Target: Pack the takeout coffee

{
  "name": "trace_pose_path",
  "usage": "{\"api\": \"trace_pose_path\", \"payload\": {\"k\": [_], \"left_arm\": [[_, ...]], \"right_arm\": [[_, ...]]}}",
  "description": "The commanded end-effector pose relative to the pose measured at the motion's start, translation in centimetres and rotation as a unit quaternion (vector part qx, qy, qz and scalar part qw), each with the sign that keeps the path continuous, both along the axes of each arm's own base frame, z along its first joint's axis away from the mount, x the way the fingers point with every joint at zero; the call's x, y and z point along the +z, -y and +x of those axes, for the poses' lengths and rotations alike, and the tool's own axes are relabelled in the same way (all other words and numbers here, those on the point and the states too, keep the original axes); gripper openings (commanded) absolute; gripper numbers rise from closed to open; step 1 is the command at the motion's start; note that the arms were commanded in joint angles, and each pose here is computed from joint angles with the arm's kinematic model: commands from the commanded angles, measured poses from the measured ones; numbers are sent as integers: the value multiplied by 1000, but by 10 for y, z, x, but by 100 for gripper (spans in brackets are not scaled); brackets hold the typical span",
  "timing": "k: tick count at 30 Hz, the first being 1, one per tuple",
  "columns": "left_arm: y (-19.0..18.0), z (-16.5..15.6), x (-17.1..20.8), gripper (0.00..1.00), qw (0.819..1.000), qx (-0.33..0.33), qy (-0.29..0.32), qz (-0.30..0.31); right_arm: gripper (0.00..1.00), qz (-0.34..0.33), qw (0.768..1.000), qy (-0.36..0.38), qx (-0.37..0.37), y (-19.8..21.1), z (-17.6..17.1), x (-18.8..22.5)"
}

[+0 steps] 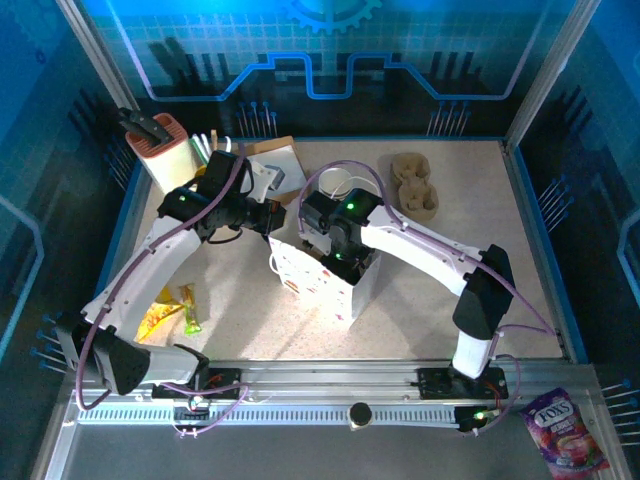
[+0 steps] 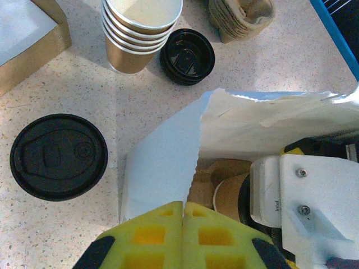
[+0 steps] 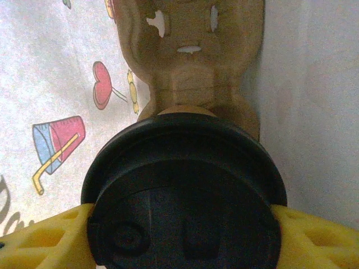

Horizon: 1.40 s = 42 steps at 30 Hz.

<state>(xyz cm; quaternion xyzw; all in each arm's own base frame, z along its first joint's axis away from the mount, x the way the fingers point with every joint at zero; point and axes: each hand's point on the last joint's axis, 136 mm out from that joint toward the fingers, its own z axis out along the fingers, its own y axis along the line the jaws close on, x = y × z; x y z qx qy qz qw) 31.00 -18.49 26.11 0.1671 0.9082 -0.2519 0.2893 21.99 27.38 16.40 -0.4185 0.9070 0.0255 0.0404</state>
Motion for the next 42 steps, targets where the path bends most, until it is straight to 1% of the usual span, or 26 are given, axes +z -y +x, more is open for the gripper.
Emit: {"api": "trace_pose_path", "payload": {"k": [1,6,15,42], "left_arm": [[4,-4,-1,0,1000,-14,2,-4],[3,-4,-1,0,1000,-13,1,-4],[3,-5,-2,0,1000,-13,1,-3],[3,-5,-2,0,1000,-14,1,-3]], "right_arm": [[41,-13,1000,-4,0,6,0,5],[41,-18,1000,-2,2,8,-2,7],[40,-28,1000,-13,3,7,-2,-7],[40,-24,1000,-12,5,5,0,-8]]}}
